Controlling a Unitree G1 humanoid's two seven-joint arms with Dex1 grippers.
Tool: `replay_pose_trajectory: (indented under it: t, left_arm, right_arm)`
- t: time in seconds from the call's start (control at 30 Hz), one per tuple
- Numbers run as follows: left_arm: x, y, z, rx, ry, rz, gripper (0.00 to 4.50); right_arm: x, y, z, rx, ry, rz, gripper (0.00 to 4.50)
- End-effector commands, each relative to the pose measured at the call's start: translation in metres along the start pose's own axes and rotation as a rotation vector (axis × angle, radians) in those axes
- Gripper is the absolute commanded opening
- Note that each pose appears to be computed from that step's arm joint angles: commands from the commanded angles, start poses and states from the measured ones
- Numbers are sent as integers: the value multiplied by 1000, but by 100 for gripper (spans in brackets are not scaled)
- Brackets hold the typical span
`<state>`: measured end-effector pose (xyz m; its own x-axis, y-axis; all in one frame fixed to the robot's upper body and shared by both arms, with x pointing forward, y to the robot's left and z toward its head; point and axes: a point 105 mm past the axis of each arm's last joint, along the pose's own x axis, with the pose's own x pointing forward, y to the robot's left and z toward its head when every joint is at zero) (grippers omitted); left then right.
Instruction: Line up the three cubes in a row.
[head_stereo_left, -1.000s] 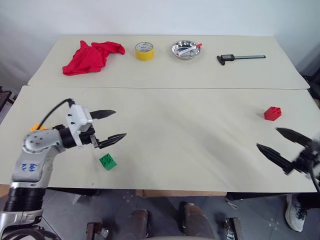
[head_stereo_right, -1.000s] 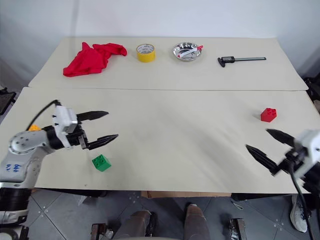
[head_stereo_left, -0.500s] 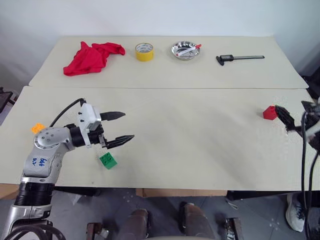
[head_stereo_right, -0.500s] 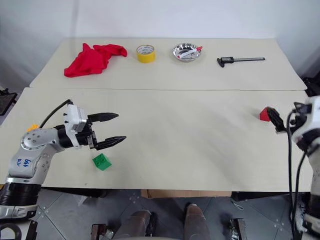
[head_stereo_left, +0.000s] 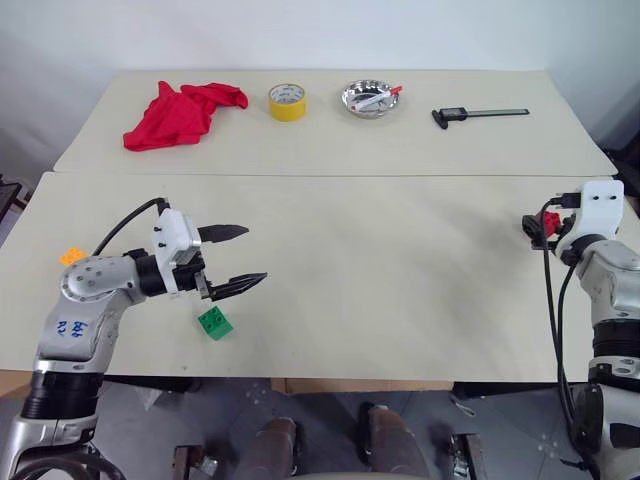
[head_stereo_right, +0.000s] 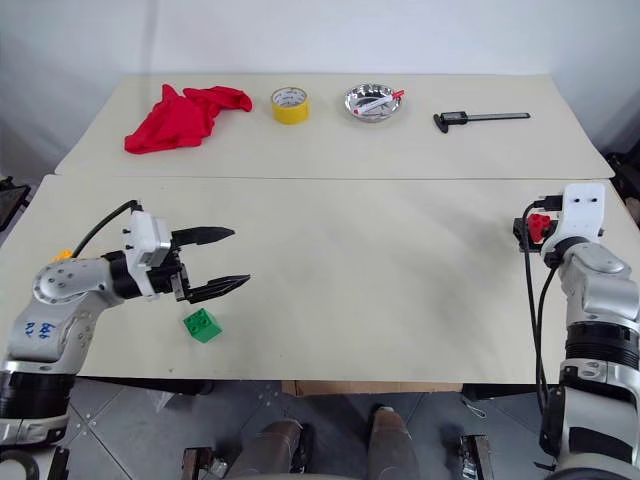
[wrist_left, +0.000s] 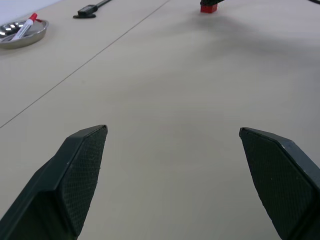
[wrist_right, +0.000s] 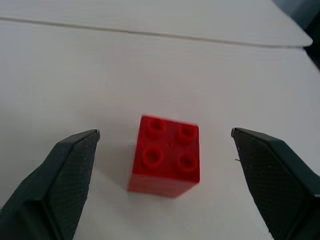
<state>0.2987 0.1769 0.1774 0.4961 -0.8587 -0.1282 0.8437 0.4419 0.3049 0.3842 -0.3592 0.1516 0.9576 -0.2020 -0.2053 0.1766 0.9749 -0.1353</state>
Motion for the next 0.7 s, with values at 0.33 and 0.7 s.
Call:
replay_pose_trajectory:
  t: [0.33, 0.7]
  left_arm:
    - [-21, 2, 11, 36, -15, 83, 450]
    - [-20, -5, 7, 23, -3, 82, 450]
  right_arm:
    - [-48, 114, 48, -184, -263, 814, 146]
    - [-111, 200, -4, -616, -99, 1492, 146]
